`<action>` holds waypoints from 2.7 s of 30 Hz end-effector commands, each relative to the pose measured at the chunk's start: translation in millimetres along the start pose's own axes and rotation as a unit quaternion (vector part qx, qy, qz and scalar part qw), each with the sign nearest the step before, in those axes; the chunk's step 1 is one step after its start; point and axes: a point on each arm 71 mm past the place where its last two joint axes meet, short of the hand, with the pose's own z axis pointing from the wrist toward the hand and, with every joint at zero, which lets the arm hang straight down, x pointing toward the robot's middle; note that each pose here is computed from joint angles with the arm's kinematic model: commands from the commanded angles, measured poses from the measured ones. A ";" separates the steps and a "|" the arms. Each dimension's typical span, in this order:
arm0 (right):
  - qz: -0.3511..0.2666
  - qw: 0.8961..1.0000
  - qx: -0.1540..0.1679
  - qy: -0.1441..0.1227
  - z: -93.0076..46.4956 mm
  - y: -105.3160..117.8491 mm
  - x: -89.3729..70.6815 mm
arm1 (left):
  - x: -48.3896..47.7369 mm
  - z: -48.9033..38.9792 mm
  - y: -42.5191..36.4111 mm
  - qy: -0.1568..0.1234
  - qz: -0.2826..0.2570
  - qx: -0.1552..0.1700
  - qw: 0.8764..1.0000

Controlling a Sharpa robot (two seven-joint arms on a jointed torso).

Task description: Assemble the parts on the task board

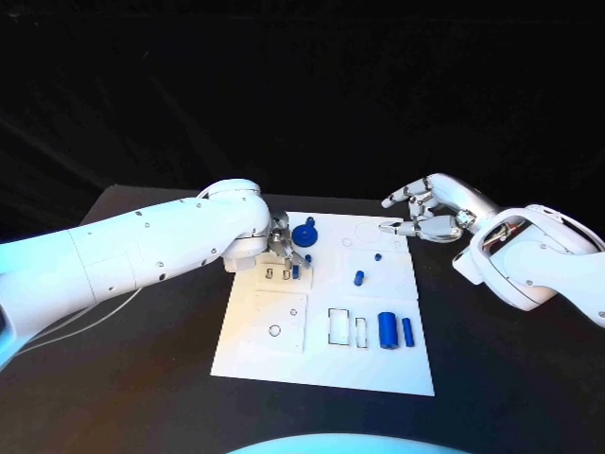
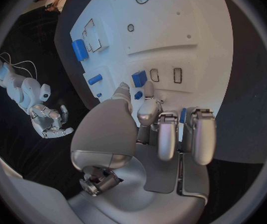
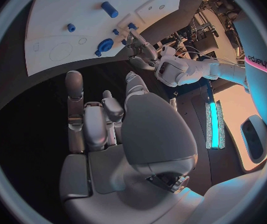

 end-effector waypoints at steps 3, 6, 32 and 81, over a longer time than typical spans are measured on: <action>0.005 1.000 -0.008 -0.010 0.5 1.7 -0.7 | 2.4 0.3 -2.5 0.018 0.005 0.002 1.000; 0.006 1.000 -0.009 -0.010 0.7 2.1 -0.4 | 2.4 0.7 -3.0 0.019 0.005 0.003 1.000; 0.033 0.999 -0.010 0.000 -0.2 11.6 5.0 | 1.2 5.4 -2.0 0.029 0.008 0.007 1.000; 0.052 0.999 0.012 -0.002 1.2 2.6 2.7 | -0.3 -6.6 20.0 -0.004 -0.099 0.025 0.995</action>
